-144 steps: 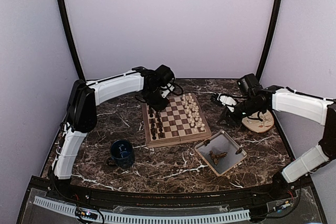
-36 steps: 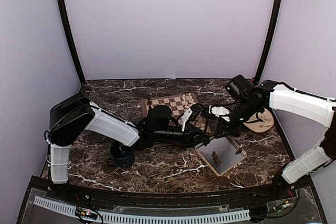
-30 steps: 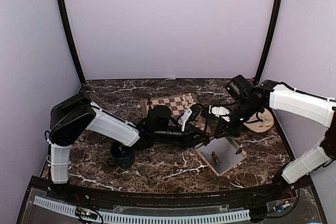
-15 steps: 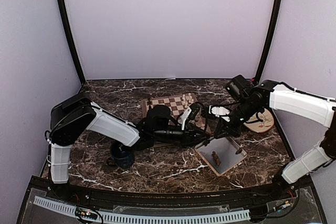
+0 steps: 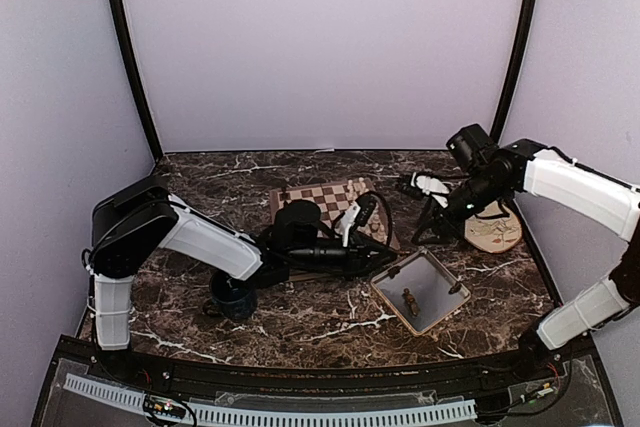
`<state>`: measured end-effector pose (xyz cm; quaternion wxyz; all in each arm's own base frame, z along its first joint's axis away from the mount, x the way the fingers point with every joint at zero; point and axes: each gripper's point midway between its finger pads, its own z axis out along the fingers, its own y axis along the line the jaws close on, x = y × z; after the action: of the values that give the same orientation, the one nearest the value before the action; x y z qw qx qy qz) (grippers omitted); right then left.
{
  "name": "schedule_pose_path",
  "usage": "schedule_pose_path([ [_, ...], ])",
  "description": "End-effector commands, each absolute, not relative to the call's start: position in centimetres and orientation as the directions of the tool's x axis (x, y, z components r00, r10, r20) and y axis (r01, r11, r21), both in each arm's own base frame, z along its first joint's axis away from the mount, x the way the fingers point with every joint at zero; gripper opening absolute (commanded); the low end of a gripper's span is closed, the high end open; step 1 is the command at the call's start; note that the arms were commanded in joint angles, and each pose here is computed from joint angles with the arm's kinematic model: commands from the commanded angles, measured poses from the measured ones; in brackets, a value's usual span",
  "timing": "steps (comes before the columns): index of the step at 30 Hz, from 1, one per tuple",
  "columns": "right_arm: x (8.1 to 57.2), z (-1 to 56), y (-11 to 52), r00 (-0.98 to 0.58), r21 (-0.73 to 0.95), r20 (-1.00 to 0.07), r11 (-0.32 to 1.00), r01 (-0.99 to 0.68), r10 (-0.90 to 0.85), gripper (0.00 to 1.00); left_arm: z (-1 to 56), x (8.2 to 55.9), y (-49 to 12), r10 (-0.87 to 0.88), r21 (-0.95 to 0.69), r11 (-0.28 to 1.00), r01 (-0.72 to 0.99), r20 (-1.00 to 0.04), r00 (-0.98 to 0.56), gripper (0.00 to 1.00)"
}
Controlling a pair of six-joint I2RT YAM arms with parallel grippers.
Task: Set up the chess pieces on the board
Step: Pass from the right arm to the left, then pass from the left arm to the right
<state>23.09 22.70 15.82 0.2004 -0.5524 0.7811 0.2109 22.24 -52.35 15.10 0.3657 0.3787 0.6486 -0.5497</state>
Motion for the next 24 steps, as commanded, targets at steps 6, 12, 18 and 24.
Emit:
schedule_pose_path([
  [6,30.1,28.9,22.0,-0.468,0.334,-0.829,0.400,-0.853,-0.307,0.58,24.8,24.6,-48.2,-0.156,-0.198,0.297,0.934,-0.975,-0.157,0.11],
  [12,29.8,28.9,23.7,-0.667,0.630,-0.716,0.219,-0.745,-0.207,0.59,26.9,25.3,-47.2,-0.176,-0.110,0.376,0.920,-0.983,-0.046,0.11],
  [18,29.6,28.8,24.6,-0.781,0.776,-0.608,0.099,-0.623,-0.144,0.64,27.6,25.5,-47.1,-0.198,-0.093,0.398,0.913,-0.980,-0.013,0.11],
  [24,28.6,27.8,25.6,-0.799,0.801,-0.576,0.076,-0.594,-0.170,0.64,27.5,25.6,-47.5,-0.196,-0.090,0.391,0.916,-0.980,-0.012,0.11],
])
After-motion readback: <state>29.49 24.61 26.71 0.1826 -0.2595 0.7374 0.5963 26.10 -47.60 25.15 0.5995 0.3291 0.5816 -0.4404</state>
